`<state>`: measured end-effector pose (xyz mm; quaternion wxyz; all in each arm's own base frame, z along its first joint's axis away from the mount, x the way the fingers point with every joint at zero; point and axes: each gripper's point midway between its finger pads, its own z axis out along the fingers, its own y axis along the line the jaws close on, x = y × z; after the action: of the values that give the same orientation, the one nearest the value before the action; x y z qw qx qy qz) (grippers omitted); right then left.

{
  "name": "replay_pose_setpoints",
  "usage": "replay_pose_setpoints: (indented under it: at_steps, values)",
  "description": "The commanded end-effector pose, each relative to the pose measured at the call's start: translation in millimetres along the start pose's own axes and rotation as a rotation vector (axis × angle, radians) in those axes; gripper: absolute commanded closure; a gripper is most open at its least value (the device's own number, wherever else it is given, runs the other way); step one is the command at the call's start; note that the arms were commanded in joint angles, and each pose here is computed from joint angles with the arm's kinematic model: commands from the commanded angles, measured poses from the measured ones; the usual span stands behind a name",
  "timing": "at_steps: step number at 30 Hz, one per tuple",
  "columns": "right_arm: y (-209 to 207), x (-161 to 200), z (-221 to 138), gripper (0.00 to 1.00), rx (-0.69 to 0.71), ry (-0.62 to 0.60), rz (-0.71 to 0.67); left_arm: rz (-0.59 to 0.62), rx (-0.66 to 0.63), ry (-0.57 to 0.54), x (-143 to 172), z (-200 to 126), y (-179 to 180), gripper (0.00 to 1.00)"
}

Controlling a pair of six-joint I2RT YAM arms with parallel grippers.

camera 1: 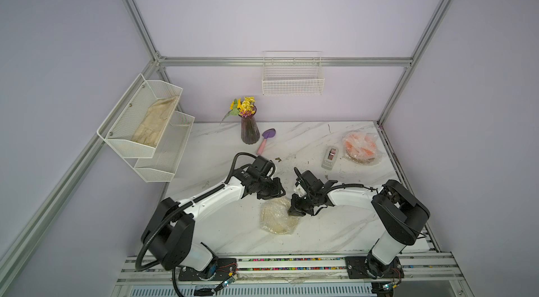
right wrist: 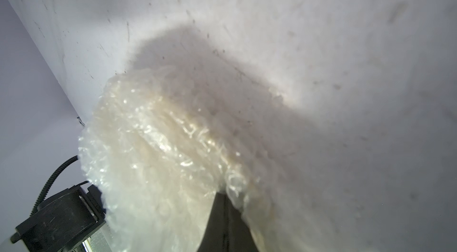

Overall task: Wrap dinner plates in bubble wrap
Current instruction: Wrap the plate in the bubble wrap.

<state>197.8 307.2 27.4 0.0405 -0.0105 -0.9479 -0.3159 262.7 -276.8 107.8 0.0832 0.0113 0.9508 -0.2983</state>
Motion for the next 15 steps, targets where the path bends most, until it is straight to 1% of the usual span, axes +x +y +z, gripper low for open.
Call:
replay_pose_setpoints:
  at_steps: [1, 4, 8, 11, 15]
  values:
    - [-49.6, 17.1, 4.5, 1.00, 0.196, 0.049, 0.047, 0.003, -0.077, 0.121, 9.0, 18.3, 13.5, 0.75]
    - [-50.5, 16.2, -0.2, 1.00, 0.213, 0.037, 0.039, -0.012, -0.122, 0.199, 22.5, 34.0, 30.4, 0.80]
    - [-53.4, 15.1, -1.0, 1.00, 0.234, 0.033, 0.036, -0.008, -0.062, 0.215, 33.7, 30.0, 24.9, 0.80]
    - [-55.3, 14.3, 0.0, 1.00, 0.241, 0.030, 0.041, 0.033, -0.001, 0.210, 41.9, 19.0, 11.8, 0.77]
    - [-55.4, 13.1, 2.7, 1.00, 0.241, 0.032, 0.047, 0.079, 0.037, 0.226, 56.8, 13.6, 1.3, 0.72]
